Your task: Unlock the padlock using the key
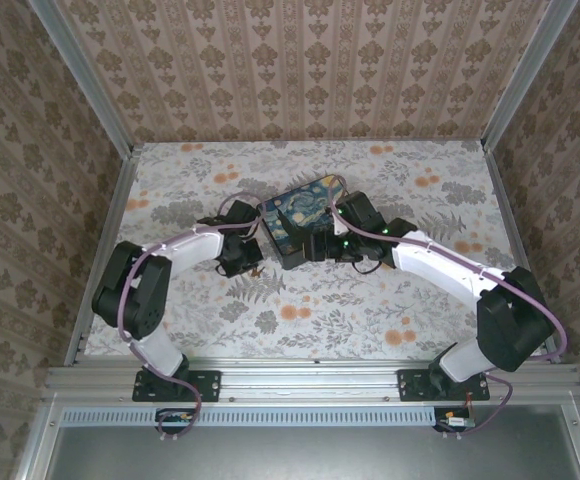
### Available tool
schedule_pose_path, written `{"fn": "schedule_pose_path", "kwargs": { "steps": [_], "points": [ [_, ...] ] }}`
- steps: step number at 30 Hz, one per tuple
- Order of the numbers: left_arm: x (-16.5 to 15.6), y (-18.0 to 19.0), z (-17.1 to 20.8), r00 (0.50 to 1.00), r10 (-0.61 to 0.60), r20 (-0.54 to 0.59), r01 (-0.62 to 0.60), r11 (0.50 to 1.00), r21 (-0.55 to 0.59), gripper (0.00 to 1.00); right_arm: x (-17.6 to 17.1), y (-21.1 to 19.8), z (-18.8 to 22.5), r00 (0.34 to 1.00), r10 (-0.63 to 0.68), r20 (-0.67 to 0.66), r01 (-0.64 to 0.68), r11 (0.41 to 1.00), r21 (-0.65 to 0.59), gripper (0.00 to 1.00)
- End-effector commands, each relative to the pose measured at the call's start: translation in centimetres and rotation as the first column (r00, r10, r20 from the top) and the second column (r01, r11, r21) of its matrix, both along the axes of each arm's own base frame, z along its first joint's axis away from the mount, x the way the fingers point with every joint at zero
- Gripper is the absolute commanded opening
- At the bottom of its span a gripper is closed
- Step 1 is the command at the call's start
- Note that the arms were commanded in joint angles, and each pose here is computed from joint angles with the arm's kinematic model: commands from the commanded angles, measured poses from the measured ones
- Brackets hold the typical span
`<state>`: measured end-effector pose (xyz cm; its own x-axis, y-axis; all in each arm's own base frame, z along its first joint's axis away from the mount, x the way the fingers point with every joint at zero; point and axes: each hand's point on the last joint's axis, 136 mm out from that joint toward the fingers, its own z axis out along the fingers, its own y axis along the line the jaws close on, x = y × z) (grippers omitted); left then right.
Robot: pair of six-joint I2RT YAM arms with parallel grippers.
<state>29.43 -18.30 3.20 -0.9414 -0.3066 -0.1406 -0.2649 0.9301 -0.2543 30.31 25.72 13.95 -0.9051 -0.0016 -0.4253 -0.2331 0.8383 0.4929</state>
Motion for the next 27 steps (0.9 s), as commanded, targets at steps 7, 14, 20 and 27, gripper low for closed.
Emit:
{"fn": "schedule_pose_path", "kwargs": {
  "steps": [7,14,20,27],
  "points": [
    [0.3,0.3,2.8,0.998,-0.037,0.047,0.038,0.999,-0.002,0.0,0.3,1.4,0.4,0.999,0.041,0.009,-0.041,0.999,0.026,0.73],
    [-0.2,-0.5,-0.1,0.991,-0.128,-0.026,0.129,0.991,0.035,0.38,0.2,1.3,0.1,0.999,0.034,0.004,-0.034,0.999,0.023,0.73],
    [-0.5,-0.5,-2.2,0.988,-0.145,-0.057,0.15,0.985,0.089,0.37,0.0,0.9,0.0,1.0,0.028,0.008,-0.028,1.0,0.012,0.73],
    [-1.0,-0.1,-3.4,0.989,-0.127,-0.077,0.135,0.986,0.099,0.1,0.0,0.7,0.2,1.0,0.029,0.009,-0.029,1.0,0.003,0.73]
  ]
}}
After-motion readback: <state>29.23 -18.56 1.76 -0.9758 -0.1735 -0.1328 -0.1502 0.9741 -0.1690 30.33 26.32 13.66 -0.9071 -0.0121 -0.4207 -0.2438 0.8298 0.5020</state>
